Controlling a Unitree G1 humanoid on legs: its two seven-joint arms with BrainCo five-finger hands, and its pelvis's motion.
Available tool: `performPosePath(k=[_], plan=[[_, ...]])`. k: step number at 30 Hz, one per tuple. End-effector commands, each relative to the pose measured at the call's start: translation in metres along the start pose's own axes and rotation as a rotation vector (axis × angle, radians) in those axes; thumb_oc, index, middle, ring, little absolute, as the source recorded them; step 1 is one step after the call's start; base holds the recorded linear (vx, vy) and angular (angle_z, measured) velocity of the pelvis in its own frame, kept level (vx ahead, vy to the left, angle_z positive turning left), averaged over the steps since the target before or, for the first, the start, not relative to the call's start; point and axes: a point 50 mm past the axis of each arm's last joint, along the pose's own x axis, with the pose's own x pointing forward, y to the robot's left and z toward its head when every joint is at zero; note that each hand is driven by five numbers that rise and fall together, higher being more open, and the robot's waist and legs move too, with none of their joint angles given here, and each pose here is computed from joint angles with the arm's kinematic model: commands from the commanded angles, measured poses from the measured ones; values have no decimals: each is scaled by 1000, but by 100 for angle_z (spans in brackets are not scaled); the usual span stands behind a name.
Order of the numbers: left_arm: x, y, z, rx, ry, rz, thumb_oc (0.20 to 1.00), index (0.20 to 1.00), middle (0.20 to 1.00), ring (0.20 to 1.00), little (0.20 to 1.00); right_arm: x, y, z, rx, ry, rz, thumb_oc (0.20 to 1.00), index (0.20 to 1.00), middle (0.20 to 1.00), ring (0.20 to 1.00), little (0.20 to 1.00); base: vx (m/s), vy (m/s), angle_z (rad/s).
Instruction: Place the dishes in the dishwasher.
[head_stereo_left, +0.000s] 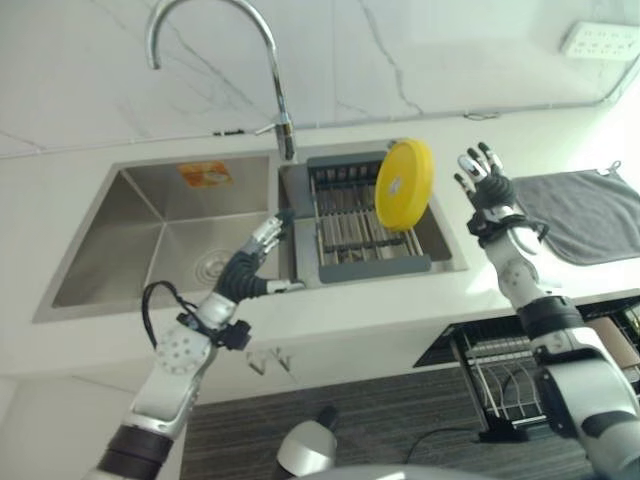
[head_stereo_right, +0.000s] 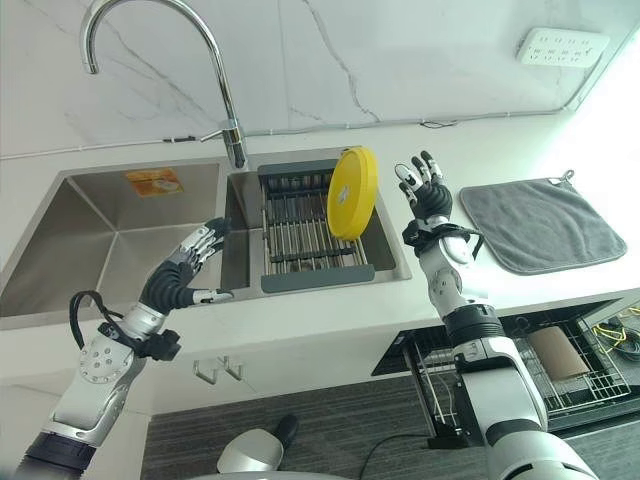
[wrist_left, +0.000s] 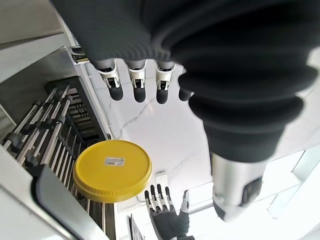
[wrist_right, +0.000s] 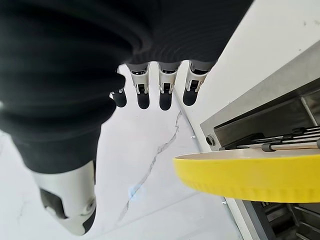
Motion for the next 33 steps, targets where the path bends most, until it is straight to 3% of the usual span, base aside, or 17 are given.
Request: performPosePath(k=[1,12,33], plan=[[9,-2,18,-2,-94,-49,1000,1000,1000,1000,1000,6,14,35,-18,-138,81,1000,1000,1000,1000,1000,19,4,3],[9,-6,14,-18,-75,-39,1000,1000,1000,1000,1000,0,30,8,-31,-55,148,1000,1000,1000,1000,1000,2,0,0],[14,-5,19,1,-93,-58,1000,1000,1000,1000,1000,3,34,2,-53,-37,146,1000,1000,1000,1000,1000,0,0,0]])
